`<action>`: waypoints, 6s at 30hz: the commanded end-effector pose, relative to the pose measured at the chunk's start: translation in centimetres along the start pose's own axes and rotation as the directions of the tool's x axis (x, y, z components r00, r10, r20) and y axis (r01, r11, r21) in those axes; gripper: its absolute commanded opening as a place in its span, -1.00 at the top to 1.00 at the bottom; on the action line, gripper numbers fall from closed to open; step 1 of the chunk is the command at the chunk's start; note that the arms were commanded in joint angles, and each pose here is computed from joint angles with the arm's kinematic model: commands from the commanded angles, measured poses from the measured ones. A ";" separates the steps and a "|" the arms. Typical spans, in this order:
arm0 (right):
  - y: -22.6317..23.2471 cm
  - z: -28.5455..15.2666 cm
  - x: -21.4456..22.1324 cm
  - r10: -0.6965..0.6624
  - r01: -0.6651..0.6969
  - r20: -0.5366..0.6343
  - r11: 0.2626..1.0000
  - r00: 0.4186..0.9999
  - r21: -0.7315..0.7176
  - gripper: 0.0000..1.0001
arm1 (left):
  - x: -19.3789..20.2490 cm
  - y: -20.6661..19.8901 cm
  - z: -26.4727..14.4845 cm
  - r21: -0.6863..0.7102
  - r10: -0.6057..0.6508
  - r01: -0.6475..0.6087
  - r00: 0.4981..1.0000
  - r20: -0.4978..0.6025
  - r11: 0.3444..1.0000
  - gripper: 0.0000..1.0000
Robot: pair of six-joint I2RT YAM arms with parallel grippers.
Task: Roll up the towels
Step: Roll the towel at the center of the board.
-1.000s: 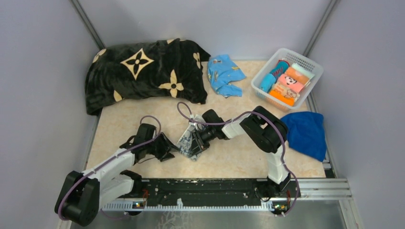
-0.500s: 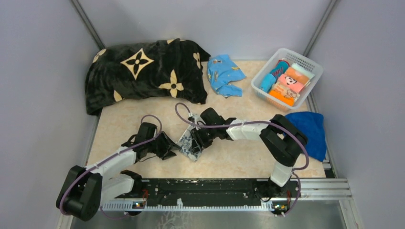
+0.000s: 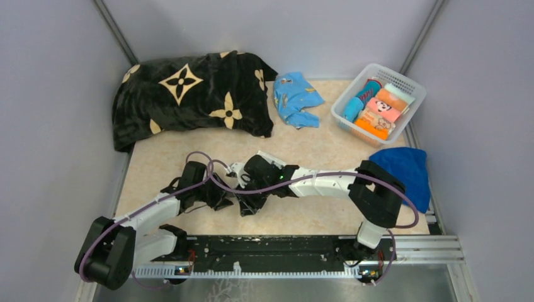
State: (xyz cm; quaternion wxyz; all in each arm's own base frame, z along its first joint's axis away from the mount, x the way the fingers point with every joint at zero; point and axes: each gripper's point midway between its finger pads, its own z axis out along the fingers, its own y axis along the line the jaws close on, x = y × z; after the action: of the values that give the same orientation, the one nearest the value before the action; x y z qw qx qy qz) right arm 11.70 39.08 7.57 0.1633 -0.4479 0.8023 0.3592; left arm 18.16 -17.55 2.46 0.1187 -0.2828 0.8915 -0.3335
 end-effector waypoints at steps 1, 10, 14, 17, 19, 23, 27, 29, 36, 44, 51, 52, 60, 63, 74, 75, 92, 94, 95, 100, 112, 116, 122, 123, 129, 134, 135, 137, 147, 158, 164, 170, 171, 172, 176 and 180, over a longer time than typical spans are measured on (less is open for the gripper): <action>0.0 1.1 -1.3 -0.044 0.044 0.013 0.999 0.999 0.004 0.25 | 0.2 2.8 0.4 -0.090 -0.024 0.025 1.000 0.015 0.996 -0.06; -2.5 0.7 -1.2 -0.049 0.053 -0.026 0.988 0.998 0.144 0.25 | 0.1 2.8 0.4 -0.094 -0.020 0.021 1.000 0.016 0.995 -0.06; -3.0 0.2 -1.2 -0.052 0.056 -0.027 0.981 0.998 0.185 0.25 | 0.1 2.9 0.5 -0.098 -0.018 0.020 1.000 0.017 0.995 -0.06; -3.6 0.3 -0.8 -0.053 0.061 -0.045 0.976 0.998 0.210 0.25 | 0.0 2.8 0.5 -0.098 -0.015 0.017 1.000 0.016 0.995 -0.06; -3.8 0.3 -0.7 -0.052 0.062 -0.052 0.974 0.997 0.220 0.25 | 0.0 2.8 0.6 -0.100 -0.013 0.015 1.000 0.016 0.995 -0.06; -4.0 0.0 -0.8 -0.060 0.069 -0.046 0.969 0.997 0.238 0.25 | -0.1 2.8 0.6 -0.104 -0.011 0.013 1.000 0.019 0.994 -0.06; -3.9 -0.7 -1.5 -0.076 0.079 -0.023 0.966 0.997 0.247 0.25 | -0.2 2.8 0.6 -0.108 -0.011 0.013 1.000 0.021 0.994 -0.06; -3.8 -0.9 -1.8 -0.084 0.085 -0.014 0.965 0.996 0.250 0.25 | -0.3 2.7 0.7 -0.109 -0.008 0.011 1.000 0.021 0.994 -0.06; -4.3 -1.3 -1.8 -0.098 0.100 -0.022 0.955 0.995 0.279 0.25 | -0.4 2.8 0.8 -0.121 -0.004 0.007 1.000 0.021 0.993 -0.06; -4.7 -1.0 -1.3 -0.117 0.125 -0.046 0.946 0.992 0.300 0.25 | -0.6 2.9 1.1 -0.139 0.001 0.001 1.000 0.013 0.990 -0.05; -6.7 0.7 1.7 -0.128 0.179 -0.158 0.911 0.979 0.371 0.25 | -0.6 3.6 1.4 -0.170 0.002 -0.001 1.000 0.007 0.985 -0.04; -7.0 0.8 2.1 -0.130 0.190 -0.176 0.903 0.976 0.384 0.25 | -0.6 3.7 1.5 -0.176 0.002 -0.001 1.000 0.005 0.984 -0.03; -8.8 1.0 5.3 -0.157 0.295 -0.305 0.823 0.939 0.485 0.18 | -0.6 4.8 1.9 -0.227 0.004 -0.005 1.000 -0.007 0.974 0.02; -9.3 0.7 5.8 -0.163 0.326 -0.333 0.788 0.929 0.522 0.16 | -0.5 5.1 2.0 -0.242 0.000 -0.003 1.000 -0.010 0.970 0.04; -9.2 -0.7 3.5 -0.242 0.402 -0.330 0.680 0.912 0.613 0.15 | -0.7 6.3 2.0 -0.296 0.012 -0.013 1.000 -0.005 0.955 0.12; -9.4 -0.7 3.6 -0.241 0.408 -0.339 0.673 0.909 0.617 0.15 | -0.7 6.3 2.0 -0.298 0.013 -0.014 1.000 -0.005 0.955 0.13; -5.5 2.2 5.2 -0.218 0.307 -0.298 0.905 0.929 0.296 0.93 | -2.4 4.5 1.3 -0.306 0.066 -0.053 0.997 0.033 0.951 0.03; -4.3 2.2 4.1 -0.180 0.232 -0.241 0.951 0.954 0.206 0.95 | -2.8 3.5 0.5 -0.284 0.069 -0.049 0.996 0.061 0.958 -0.09; -3.7 2.1 3.6 -0.161 0.196 -0.214 0.968 0.963 0.155 0.95 | -3.0 3.1 0.1 -0.275 0.070 -0.046 0.994 0.079 0.960 -0.14; -2.3 1.7 1.3 -0.030 0.024 -0.121 0.998 0.992 -0.055 0.97 | -4.0 1.5 -2.2 -0.241 0.090 -0.050 0.984 0.156 0.969 -0.36; -5.3 1.6 0.4 0.409 -0.430 -0.137 0.825 0.902 -0.366 0.92 | -1.8 -0.3 -3.3 -0.091 0.087 -0.078 0.990 0.108 0.993 -0.50; -6.6 2.0 1.1 0.475 -0.498 -0.156 0.785 0.866 -0.368 0.90 | -1.2 -1.0 -2.9 -0.025 0.090 -0.088 0.993 0.080 0.996 -0.48; -7.9 2.2 1.4 0.514 -0.536 -0.162 0.769 0.842 -0.349 0.86 | -1.3 -2.2 -2.4 0.031 0.109 -0.111 0.992 0.068 0.993 -0.43; -8.0 2.3 1.4 0.514 -0.537 -0.163 0.770 0.842 -0.345 0.85 | -1.4 -2.4 -2.3 0.038 0.112 -0.115 0.991 0.067 0.993 -0.43; -8.6 2.5 1.1 0.525 -0.547 -0.161 0.770 0.835 -0.329 0.84 | -1.6 -2.4 -1.6 0.042 0.112 -0.114 0.992 0.063 0.993 -0.30; -8.8 2.3 0.5 0.524 -0.541 -0.145 0.782 0.839 -0.310 0.82 | -1.8 -1.7 -0.8 0.022 0.096 -0.098 0.993 0.068 0.995 -0.11; -8.9 2.2 0.3 0.516 -0.530 -0.134 0.791 0.846 -0.305 0.80 | -1.9 -1.6 -0.6 0.015 0.092 -0.093 0.993 0.071 0.996 -0.06; -8.9 1.7 -0.3 0.491 -0.499 -0.105 0.817 0.865 -0.289 0.76 | -2.3 -0.8 -0.3 -0.032 0.073 -0.070 0.994 0.083 0.997 0.01; -8.5 -2.0 -2.9 0.255 -0.254 0.036 0.967 0.966 -0.024 0.32 | -3.1 0.7 1.1 -0.148 0.049 -0.038 0.996 0.074 0.988 0.15; -4.6 -4.8 -5.7 -0.269 0.225 0.093 0.916 0.958 0.333 0.12 | -2.9 1.4 1.5 -0.172 0.043 -0.033 0.998 0.056 0.985 0.17; -3.2 -2.6 -5.4 -0.393 0.346 0.056 0.861 0.918 0.372 0.08 | -3.0 1.2 1.4 -0.172 0.044 -0.034 0.997 0.058 0.984 0.17; -4.5 -1.7 -4.8 -0.448 0.397 0.000 0.793 0.894 0.462 0.05 | -3.1 1.1 1.2 -0.173 0.048 -0.037 0.997 0.061 0.984 0.17; -5.1 -0.9 -4.0 -0.449 0.411 -0.035 0.782 0.893 0.469 0.04 | -3.1 0.9 1.2 -0.171 0.050 -0.038 0.997 0.064 0.985 0.17; -5.3 -0.6 -3.6 -0.455 0.424 -0.053 0.773 0.889 0.472 0.03 | -3.2 1.0 1.2 -0.173 0.052 -0.040 0.996 0.067 0.984 0.16; -5.7 0.3 -2.2 -0.464 0.457 -0.108 0.755 0.879 0.470 0.02 | -3.3 0.9 1.0 -0.173 0.053 -0.040 0.996 0.070 0.984 0.16; -6.3 1.1 -0.6 -0.464 0.483 -0.165 0.738 0.870 0.471 0.02 | -3.3 0.8 1.0 -0.174 0.052 -0.039 0.996 0.073 0.984 0.16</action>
State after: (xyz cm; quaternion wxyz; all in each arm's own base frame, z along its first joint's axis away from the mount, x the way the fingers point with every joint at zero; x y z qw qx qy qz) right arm 17.03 37.86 4.99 0.3297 -0.5768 0.7404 0.1022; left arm 20.94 -17.02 2.06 0.1263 -0.2771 0.9106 -0.2796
